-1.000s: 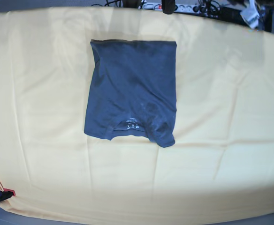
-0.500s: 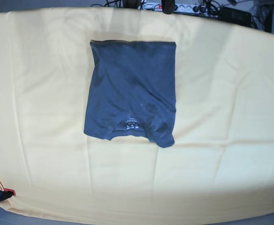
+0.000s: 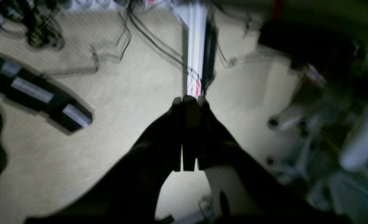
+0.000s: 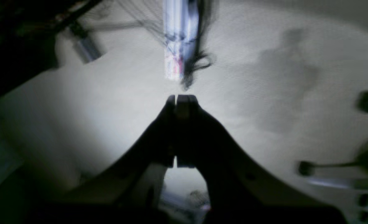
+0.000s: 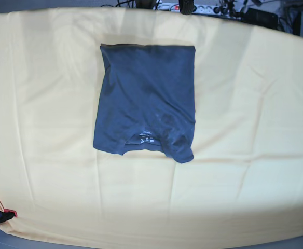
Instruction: Fold the T-shirt properly
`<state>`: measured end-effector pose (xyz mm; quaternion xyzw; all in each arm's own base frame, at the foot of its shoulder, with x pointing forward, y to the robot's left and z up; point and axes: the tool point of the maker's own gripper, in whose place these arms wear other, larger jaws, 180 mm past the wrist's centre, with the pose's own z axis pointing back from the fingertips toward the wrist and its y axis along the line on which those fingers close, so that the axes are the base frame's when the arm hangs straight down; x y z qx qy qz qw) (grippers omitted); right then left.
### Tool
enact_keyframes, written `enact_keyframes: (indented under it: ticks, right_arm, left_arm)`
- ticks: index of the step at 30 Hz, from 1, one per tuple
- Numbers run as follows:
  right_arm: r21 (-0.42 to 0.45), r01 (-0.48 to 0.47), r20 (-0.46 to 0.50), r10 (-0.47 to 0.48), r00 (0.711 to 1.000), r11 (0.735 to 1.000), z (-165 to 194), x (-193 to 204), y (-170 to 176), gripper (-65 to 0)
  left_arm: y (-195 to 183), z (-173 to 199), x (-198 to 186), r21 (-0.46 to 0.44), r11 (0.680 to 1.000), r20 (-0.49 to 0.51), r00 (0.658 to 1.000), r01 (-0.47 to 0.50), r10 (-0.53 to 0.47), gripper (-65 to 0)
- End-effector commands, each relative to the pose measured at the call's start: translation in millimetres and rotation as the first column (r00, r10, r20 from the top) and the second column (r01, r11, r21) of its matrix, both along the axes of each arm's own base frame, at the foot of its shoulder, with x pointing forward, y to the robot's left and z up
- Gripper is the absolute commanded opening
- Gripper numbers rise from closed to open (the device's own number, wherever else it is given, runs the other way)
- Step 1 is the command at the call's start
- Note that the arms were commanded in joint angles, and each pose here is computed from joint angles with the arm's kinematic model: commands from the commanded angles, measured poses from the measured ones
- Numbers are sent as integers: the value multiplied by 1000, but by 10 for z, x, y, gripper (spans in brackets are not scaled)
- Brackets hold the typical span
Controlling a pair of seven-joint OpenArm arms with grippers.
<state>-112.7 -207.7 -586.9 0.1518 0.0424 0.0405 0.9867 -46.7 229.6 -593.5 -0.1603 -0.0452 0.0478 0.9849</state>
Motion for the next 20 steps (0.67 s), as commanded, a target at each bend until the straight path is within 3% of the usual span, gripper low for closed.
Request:
enact_keyframes:
  ticks: [1, 6, 12, 18, 20]
  right_arm:
    - [-6, -22, -4, 22, 1000, 1000, -40, -42, 40, -650]
    - [-59, -108, 66, 112, 992, 992, -331, 169, 424, -650]
    - [-15, -134, 88, 135, 987, 991, -424, 288, 1139, -650]
    - [46, -145, 101, 139, 985, 988, -392, 292, 1626, -650]
    - [73, -140, 100, 132, 986, 988, -370, 274, 1744, -650]
  left_arm:
    - [57, -48, -48, 36, 999, 0, 1000, -2, 2, -650]
    - [-264, -315, 71, 138, 989, 96, 993, 58, -71, -650]
    - [-953, -435, -248, 153, 978, 36, 988, 144, -151, -650]
    - [-1678, -400, -294, 53, 979, 54, 979, 195, -198, -650]
    - [-1756, -387, -290, 41, 981, 59, 979, 191, -193, -650]
